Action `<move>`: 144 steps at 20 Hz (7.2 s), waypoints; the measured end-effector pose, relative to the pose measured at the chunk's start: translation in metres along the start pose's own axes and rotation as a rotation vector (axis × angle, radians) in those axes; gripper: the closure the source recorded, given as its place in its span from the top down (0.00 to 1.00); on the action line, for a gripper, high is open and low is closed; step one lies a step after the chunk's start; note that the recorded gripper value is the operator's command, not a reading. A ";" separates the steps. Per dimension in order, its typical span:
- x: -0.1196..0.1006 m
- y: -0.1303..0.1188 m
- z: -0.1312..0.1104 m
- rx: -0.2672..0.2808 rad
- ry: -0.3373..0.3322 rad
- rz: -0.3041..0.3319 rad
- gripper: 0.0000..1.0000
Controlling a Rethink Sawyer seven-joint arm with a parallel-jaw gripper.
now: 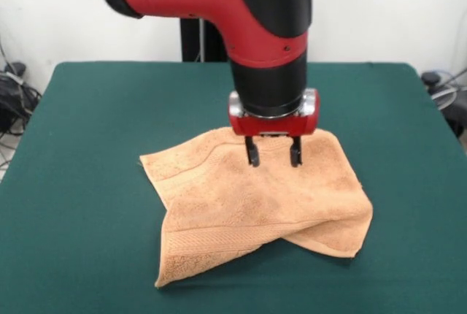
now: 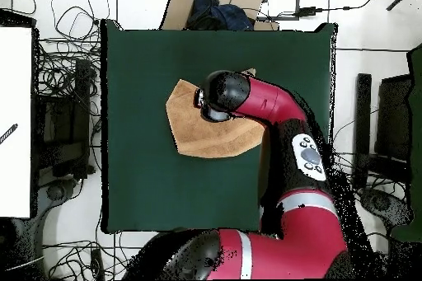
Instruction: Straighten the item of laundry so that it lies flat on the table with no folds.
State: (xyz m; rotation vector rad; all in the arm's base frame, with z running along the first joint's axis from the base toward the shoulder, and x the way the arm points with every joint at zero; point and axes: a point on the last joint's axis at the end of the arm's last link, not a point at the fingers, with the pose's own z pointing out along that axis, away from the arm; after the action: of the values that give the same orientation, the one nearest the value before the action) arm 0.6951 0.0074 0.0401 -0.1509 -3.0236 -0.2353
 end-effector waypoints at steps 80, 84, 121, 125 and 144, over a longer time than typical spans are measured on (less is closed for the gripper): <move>0.065 0.039 0.019 -0.012 0.094 0.004 1.00; 0.065 0.037 0.034 -0.009 0.078 0.007 1.00; 0.086 0.046 0.044 0.044 0.075 -0.008 1.00; 0.096 0.047 0.048 0.039 0.095 0.000 1.00; 0.143 0.077 0.072 0.025 0.131 0.023 1.00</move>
State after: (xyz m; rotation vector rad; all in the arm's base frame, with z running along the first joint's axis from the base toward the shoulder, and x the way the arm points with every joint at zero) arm 0.5544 0.1072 -0.0035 -0.1608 -2.8922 -0.1966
